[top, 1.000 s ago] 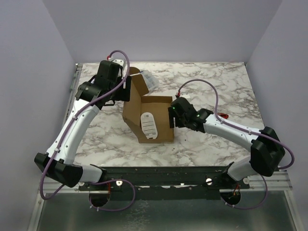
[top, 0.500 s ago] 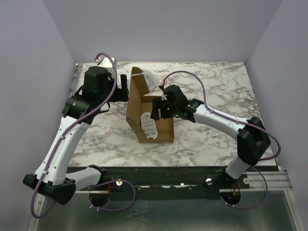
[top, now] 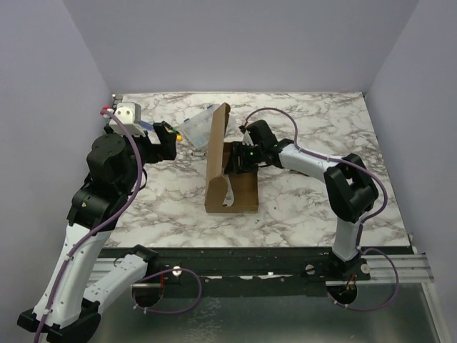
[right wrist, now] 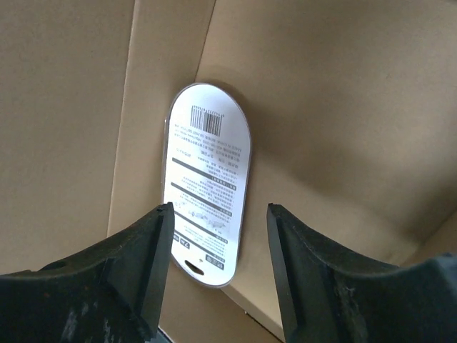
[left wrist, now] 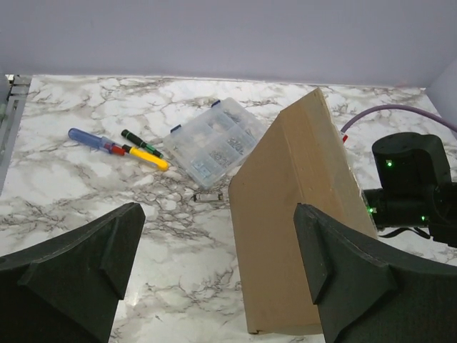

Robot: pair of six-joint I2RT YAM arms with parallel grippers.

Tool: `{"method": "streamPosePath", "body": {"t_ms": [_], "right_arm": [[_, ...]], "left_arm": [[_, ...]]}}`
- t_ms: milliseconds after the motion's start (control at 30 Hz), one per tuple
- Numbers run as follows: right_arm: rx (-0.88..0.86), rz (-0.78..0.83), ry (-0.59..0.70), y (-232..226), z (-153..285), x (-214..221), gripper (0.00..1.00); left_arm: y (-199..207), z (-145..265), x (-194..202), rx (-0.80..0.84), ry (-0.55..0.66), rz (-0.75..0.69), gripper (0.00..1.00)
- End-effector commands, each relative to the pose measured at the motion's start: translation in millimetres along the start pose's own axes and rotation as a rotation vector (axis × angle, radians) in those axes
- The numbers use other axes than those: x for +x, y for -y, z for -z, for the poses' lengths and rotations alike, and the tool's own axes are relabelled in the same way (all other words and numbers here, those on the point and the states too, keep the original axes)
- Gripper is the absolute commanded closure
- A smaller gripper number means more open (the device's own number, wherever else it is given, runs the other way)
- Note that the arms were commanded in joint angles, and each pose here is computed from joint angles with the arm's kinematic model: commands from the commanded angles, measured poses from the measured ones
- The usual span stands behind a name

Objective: Unpack the express box

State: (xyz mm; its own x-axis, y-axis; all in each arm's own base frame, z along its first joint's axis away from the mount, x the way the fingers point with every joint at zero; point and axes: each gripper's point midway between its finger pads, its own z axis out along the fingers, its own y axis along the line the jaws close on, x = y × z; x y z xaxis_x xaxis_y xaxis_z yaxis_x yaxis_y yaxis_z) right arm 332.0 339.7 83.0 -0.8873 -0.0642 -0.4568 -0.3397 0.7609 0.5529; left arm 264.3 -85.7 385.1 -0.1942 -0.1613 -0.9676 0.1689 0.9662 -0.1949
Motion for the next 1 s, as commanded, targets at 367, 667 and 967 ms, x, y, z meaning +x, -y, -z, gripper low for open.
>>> {"method": "streamPosePath", "body": {"t_ms": [367,667,967], "right_arm": [[-0.034,-0.053,-0.052,-6,-14,5,0.41],[-0.054,-0.104,-0.05,2,-29,17,0.45],[-0.037,-0.129,-0.079,13,-48,25,0.47]], "left_arm": [[40,-29,35,0.205,-0.094,0.058,0.02],[37,-32,37,0.18,-0.089,0.08,0.02],[43,-46,26,0.187,-0.068,0.078,0.02]]}}
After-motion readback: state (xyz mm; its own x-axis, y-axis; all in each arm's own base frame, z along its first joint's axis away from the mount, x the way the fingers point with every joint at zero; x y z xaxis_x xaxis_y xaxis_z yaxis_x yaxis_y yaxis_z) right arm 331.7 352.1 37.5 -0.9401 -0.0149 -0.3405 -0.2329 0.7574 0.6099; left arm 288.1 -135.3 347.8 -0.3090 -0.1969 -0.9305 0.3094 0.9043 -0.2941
